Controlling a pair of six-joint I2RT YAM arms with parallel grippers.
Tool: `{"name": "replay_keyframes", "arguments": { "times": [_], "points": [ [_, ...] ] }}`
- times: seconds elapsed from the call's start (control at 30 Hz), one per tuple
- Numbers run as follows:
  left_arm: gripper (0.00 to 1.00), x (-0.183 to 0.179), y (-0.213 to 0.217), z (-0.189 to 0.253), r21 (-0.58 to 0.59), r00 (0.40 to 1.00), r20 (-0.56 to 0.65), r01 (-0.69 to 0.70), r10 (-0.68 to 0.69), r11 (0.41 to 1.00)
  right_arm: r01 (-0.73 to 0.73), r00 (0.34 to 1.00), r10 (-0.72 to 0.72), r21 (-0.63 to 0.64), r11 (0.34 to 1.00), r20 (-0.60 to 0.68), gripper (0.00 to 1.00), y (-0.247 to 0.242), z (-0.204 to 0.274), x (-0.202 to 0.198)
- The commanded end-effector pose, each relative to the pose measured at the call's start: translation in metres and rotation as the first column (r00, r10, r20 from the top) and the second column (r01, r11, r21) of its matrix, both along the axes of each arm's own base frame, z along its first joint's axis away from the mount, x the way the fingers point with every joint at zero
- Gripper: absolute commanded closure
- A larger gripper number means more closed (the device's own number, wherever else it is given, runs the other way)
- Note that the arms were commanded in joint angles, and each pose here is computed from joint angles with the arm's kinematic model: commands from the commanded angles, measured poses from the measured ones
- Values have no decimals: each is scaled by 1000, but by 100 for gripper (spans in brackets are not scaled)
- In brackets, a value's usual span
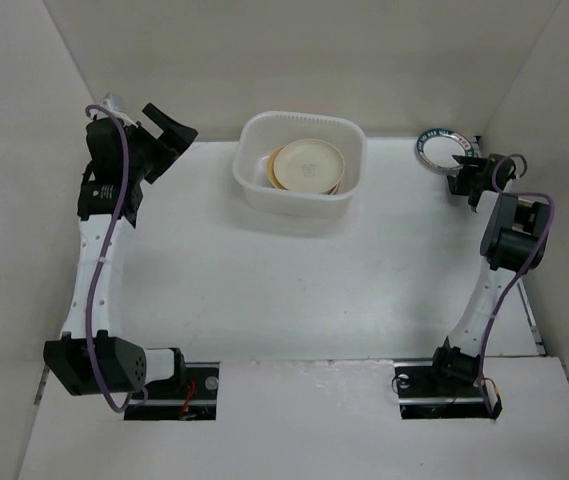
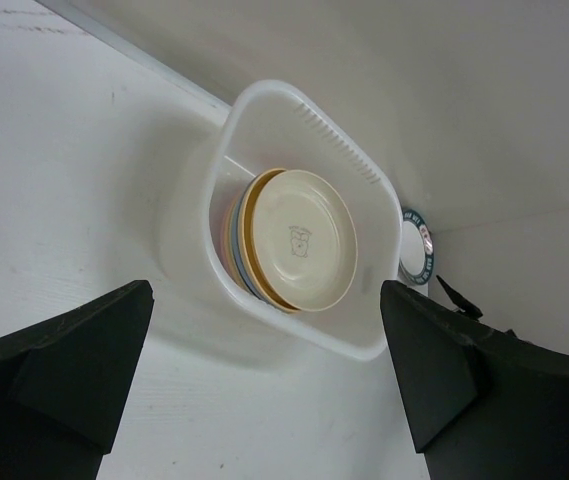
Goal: Place the plates into the plastic bin on the countertop
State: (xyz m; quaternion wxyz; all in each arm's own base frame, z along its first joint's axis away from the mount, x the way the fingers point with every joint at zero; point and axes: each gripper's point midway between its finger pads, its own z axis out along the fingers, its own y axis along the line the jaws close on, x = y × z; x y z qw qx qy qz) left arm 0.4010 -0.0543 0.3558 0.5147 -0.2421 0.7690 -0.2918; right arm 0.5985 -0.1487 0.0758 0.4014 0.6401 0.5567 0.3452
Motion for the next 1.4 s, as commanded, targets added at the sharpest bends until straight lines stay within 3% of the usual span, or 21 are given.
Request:
{"name": "replay_keyframes", "arguments": {
  "times": [0.0,0.37,0.53,0.7,0.83,0.93,1.13,1.37],
  "points": [
    [0,-12,7,24,-4,998,66,-19,19,1000,-1,1000,1,22,1000,21,31,4,8,17],
    [0,-18,31,26,0,995,53,-88,88,996,14,995,-10,42,999,-95,36,10,-23,32],
    [0,-20,42,30,-5,991,58,-120,120,993,36,995,-30,55,998,-96,44,9,-27,44],
    [0,-20,48,36,-3,988,62,-140,140,990,57,993,-51,56,997,-102,64,7,-29,50],
    [0,-21,51,35,0,987,58,-147,146,989,63,993,-55,71,995,-101,90,8,-30,50],
    [0,-20,52,30,1,988,48,-148,148,989,47,994,-40,68,997,-103,100,15,-26,42],
    [0,-15,53,15,2,989,27,-147,147,989,-32,999,32,11,999,4,100,51,28,6],
    [0,-10,51,-21,-6,989,-27,-145,145,989,-203,943,219,-89,975,252,100,126,158,-49]
  ]
}}
